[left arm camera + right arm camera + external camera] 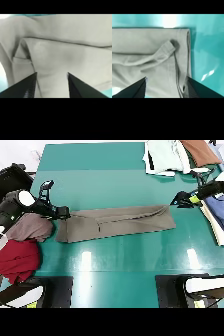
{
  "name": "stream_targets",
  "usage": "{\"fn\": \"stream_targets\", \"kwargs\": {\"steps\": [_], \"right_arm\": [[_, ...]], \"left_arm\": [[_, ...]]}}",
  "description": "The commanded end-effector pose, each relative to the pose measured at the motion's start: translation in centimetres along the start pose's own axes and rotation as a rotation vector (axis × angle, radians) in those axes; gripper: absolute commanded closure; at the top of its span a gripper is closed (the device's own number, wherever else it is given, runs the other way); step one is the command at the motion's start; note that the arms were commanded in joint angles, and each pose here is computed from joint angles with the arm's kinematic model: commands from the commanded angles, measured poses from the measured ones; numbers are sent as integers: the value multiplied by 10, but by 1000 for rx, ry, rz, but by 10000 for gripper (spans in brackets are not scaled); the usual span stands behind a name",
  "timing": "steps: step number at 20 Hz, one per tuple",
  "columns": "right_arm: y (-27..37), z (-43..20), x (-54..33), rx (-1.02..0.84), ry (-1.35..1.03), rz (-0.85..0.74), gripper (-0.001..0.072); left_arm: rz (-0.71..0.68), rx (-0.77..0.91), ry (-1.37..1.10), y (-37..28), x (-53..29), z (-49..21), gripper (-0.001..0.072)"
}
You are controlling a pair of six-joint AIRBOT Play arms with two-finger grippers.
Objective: Fold the shirts.
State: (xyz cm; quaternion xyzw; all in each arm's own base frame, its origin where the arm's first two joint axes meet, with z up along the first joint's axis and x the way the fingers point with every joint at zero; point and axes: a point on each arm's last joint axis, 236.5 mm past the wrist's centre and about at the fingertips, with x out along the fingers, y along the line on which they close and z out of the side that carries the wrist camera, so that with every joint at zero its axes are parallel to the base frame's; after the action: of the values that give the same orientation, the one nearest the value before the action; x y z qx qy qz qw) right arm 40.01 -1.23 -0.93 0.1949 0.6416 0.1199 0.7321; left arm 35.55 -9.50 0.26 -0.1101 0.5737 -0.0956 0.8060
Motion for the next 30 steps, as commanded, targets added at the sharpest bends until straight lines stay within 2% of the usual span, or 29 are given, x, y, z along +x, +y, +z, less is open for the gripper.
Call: {"fn": "stream_targets", "kwargs": {"steps": [1, 2, 5, 9, 12, 14, 15, 20, 23, 30], "right_arm": [[-19, -15, 3, 76, 29, 108, 129], [-28, -25, 8, 110, 37, 136, 129], [-42, -46, 29, 189, 67, 218, 130], [-17, -47, 65, 208, 112, 352, 141], [8, -39, 86, 143, 110, 357, 338], [22, -33, 84, 68, 104, 355, 612], [30, -28, 75, 37, 97, 362, 686], [108, 14, -37, -113, -111, 467, 688], [167, 15, -93, -240, -220, 472, 688], [282, -20, -126, -468, -250, 522, 688]], "left_arm": [[-57, -34, 40, -13, 0, -8, 494], [-84, -50, 35, -20, 0, -7, 687], [-170, -70, -19, -48, 0, 5, 683], [-229, -12, -41, -93, 13, 3, 684], [-260, 18, 7, -121, 35, -9, 684], [-282, 31, 34, -140, 50, -6, 684], [-287, 51, 45, -150, 58, -3, 684], [-319, 140, 85, -208, 106, 13, 684], [-331, 180, 108, -234, 135, 13, 684], [-347, 216, 112, -265, 164, 14, 684]]}}
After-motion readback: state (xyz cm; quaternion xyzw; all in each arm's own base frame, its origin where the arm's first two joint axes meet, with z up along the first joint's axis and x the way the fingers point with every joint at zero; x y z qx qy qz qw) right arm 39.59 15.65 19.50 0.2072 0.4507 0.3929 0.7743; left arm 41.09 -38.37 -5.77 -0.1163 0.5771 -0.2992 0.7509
